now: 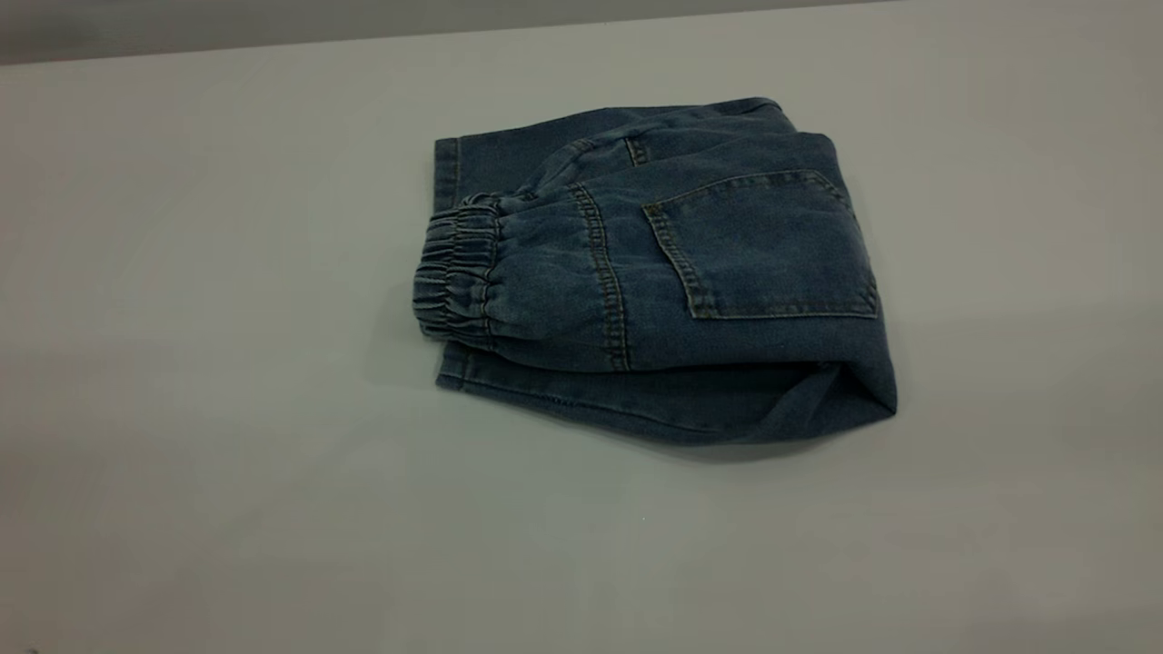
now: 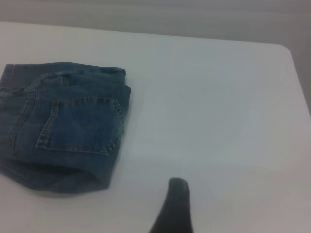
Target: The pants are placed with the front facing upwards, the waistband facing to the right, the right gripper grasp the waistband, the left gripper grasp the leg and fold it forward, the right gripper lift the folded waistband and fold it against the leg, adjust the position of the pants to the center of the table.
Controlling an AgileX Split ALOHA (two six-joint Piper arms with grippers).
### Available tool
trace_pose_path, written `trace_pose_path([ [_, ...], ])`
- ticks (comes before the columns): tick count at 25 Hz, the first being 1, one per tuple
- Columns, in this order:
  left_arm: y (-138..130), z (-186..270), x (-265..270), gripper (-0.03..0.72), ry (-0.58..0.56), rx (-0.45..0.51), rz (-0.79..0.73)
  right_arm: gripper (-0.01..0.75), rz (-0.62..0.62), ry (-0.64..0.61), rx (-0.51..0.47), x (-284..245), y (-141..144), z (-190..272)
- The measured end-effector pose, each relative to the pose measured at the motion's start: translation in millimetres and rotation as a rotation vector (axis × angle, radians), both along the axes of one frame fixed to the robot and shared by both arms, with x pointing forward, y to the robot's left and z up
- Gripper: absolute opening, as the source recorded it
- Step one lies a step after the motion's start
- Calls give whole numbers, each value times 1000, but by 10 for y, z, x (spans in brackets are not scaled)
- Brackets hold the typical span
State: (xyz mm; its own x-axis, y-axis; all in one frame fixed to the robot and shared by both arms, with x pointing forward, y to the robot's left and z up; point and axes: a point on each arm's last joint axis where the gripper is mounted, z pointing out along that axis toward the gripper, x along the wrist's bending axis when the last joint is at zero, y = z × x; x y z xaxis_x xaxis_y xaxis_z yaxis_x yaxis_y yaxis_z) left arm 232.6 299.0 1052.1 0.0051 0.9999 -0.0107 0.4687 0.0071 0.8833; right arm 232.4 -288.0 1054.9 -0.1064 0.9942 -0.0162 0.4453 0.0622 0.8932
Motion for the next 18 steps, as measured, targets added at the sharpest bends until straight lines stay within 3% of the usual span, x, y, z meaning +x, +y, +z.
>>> trace_pose_path([
  [18,0,0,0,461,0,-1,0,573,-6,1,2,1,-4,-2],
])
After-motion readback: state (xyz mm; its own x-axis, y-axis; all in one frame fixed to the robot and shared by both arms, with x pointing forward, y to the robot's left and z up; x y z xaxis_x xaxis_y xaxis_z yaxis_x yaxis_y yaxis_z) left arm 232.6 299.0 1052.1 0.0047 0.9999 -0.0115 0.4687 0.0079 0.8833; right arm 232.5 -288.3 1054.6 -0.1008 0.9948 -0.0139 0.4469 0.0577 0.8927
